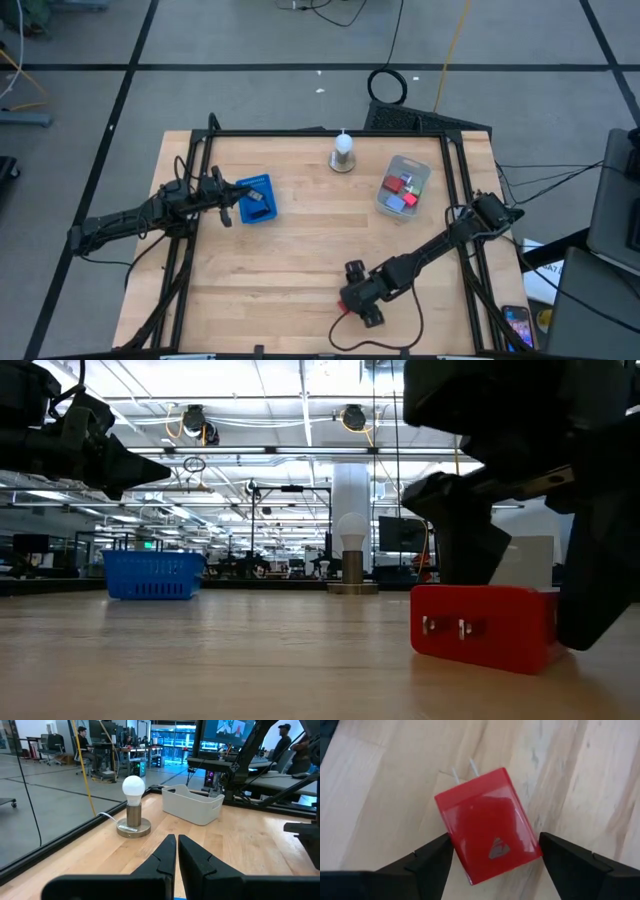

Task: Pick & Place Office items
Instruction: Put the red charger adapter into the gray bin

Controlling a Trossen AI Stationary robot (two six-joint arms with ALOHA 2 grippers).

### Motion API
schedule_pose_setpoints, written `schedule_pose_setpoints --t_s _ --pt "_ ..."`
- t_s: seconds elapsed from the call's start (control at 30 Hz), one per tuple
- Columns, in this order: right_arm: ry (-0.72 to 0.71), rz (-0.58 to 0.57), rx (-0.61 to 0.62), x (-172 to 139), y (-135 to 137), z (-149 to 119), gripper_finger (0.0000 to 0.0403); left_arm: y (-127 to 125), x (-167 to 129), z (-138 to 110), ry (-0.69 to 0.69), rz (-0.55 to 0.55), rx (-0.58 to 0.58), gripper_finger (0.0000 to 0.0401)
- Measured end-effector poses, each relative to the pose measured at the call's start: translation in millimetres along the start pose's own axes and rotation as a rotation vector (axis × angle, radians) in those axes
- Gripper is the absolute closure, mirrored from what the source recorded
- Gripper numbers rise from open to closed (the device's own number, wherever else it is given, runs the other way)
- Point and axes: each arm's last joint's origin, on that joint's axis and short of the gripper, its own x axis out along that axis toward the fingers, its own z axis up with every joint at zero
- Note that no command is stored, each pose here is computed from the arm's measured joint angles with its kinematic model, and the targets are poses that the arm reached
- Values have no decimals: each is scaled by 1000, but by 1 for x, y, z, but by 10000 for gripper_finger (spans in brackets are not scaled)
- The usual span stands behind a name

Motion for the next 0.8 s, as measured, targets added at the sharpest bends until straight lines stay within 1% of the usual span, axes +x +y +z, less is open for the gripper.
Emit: schedule_pose_setpoints --t_s 0.13,0.47,0.6,0.77,0.8 --pt "-11 0 -100 0 0 1 123 0 0 0 0 0 1 382" --pt "-45 34 -250 0 2 4 125 0 0 0 0 0 3 382" --pt "-45 59 -251 0 1 5 143 0 0 0 0 0 3 382" --pt "-43 80 -218 0 -3 6 200 0 0 0 0 0 3 382" --pt "-42 86 -200 -1 -4 6 202 0 0 0 0 0 3 382"
